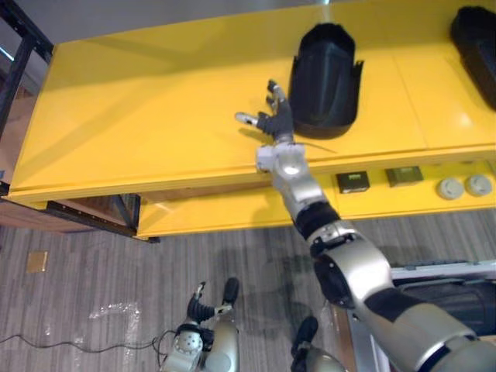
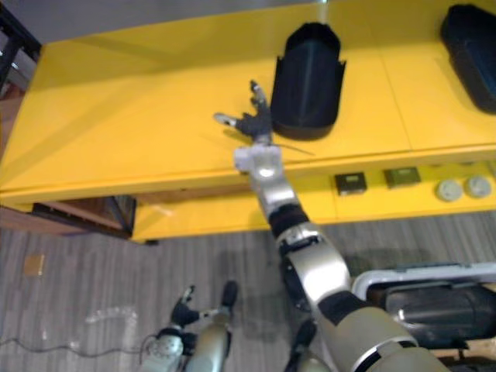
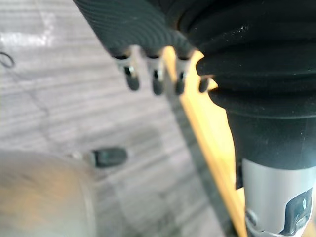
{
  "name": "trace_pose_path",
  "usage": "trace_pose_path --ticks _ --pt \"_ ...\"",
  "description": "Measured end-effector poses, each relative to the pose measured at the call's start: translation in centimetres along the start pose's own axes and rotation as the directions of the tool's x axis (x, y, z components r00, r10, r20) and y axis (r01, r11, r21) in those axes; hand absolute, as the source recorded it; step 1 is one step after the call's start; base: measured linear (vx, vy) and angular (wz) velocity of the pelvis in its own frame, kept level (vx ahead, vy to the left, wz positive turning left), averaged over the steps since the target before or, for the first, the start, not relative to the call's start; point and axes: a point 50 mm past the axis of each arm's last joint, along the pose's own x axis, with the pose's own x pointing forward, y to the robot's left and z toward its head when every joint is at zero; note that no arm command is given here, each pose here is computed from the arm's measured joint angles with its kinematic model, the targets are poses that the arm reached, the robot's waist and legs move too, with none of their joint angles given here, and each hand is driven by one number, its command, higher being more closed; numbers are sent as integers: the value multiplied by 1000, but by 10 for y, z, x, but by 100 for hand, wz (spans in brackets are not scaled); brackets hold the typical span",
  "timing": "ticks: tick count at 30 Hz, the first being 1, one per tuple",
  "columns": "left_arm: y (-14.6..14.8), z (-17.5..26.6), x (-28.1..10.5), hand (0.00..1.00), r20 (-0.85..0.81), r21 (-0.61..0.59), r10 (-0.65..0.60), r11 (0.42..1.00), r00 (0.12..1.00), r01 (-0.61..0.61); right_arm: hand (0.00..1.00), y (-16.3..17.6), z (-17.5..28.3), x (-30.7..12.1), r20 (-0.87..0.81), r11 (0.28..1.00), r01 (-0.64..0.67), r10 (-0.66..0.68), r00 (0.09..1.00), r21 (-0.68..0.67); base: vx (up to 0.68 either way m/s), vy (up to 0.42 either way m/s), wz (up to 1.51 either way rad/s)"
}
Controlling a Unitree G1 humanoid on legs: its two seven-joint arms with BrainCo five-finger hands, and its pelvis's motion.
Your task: Walk over and take plastic housings, then place them on the shelf
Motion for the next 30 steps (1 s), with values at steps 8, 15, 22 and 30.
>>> trace_pose_path --ticks 8,15,22,30 --pt "-5 0 0 0 -2 2 -22 1000 1000 22 0 -4 16 6 68 998 24 -20 997 -64 4 1 0" --pt "-5 1 1 0 -3 0 -21 1000 1000 21 0 5 15 1 95 994 -35 45 994 -103 2 -4 -3" --pt "-6 1 1 0 -4 -8 -20 1000 1000 20 0 16 11 -6 103 990 -83 95 990 -113 0 0 0" --pt "-11 1 0 0 -16 -45 -13 999 1000 13 0 11 3 -10 86 991 -68 78 993 -112 8 -8 -7"
